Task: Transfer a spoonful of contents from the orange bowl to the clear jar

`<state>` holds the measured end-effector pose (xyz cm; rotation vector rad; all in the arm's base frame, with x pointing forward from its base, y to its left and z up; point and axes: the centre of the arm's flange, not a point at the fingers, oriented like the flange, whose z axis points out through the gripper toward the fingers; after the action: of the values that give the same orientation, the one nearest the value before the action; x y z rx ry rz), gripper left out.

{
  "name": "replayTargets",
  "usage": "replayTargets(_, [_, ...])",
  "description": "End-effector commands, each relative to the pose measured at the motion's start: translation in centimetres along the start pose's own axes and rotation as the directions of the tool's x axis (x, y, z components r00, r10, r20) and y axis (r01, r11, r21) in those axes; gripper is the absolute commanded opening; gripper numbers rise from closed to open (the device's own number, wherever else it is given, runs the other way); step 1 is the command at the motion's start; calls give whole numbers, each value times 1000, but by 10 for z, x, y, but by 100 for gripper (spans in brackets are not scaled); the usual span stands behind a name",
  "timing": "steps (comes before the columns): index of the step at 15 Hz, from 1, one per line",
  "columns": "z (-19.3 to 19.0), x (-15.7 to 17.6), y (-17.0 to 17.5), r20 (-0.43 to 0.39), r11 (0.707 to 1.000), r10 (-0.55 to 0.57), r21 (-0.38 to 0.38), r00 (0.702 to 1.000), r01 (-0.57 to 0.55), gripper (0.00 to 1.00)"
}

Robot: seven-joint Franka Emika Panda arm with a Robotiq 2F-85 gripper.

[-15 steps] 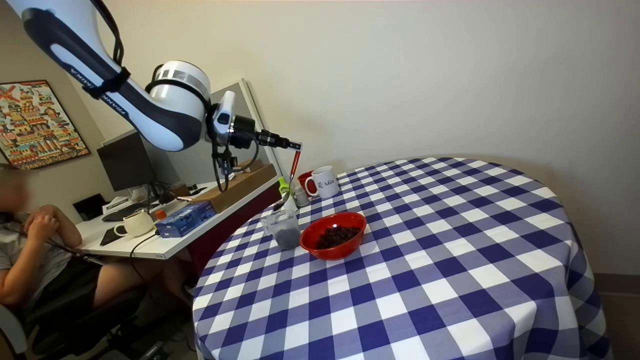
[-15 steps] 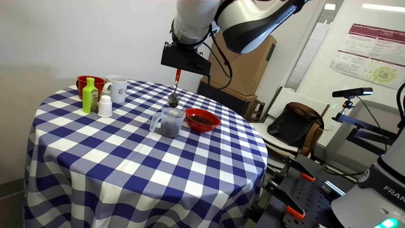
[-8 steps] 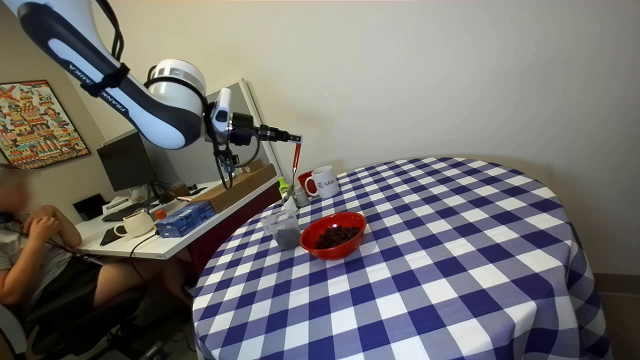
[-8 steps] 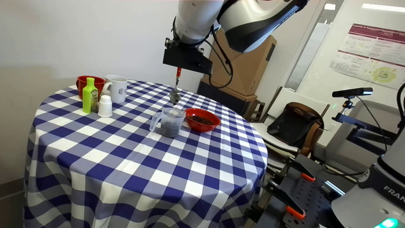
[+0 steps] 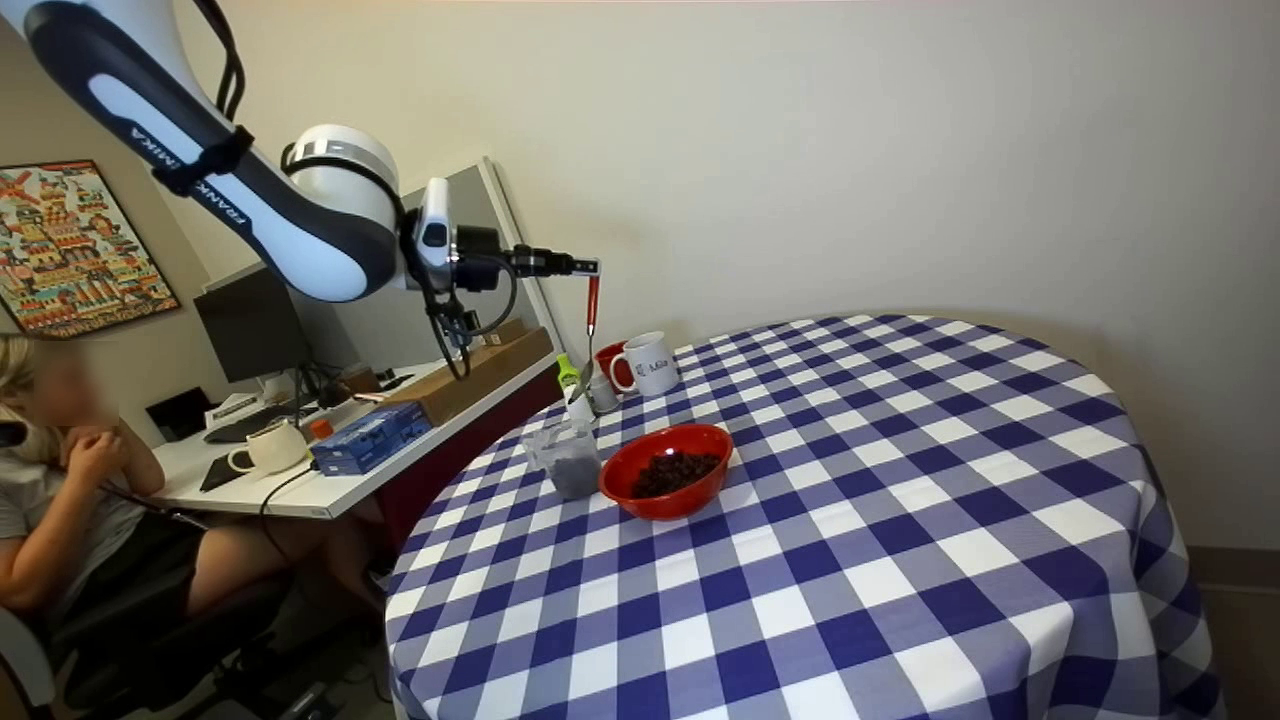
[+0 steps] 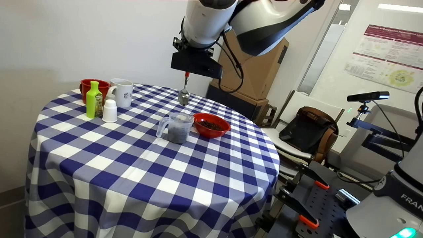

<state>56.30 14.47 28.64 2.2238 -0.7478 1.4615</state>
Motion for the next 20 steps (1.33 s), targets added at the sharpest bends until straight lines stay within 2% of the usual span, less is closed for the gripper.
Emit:
replayTargets(1, [-8, 5, 10, 8, 999, 40, -6, 999, -40, 5])
replayTargets(6, [-5, 17, 18, 5, 996, 85, -27, 996, -85, 5])
replayTargets(11, [-9, 28, 22, -48, 995, 95, -18, 994, -96, 5])
replayTargets(13, [-10, 35, 26, 96, 990, 139, -27, 986, -137, 5])
replayTargets(15, [-7, 44, 41, 212, 981, 196, -43, 957, -191, 5])
replayTargets(17, [3, 58, 68, 304, 963, 268, -83, 914, -255, 5])
replayTargets(20, [26, 88, 129, 368, 911, 410, -206, 835, -357, 5])
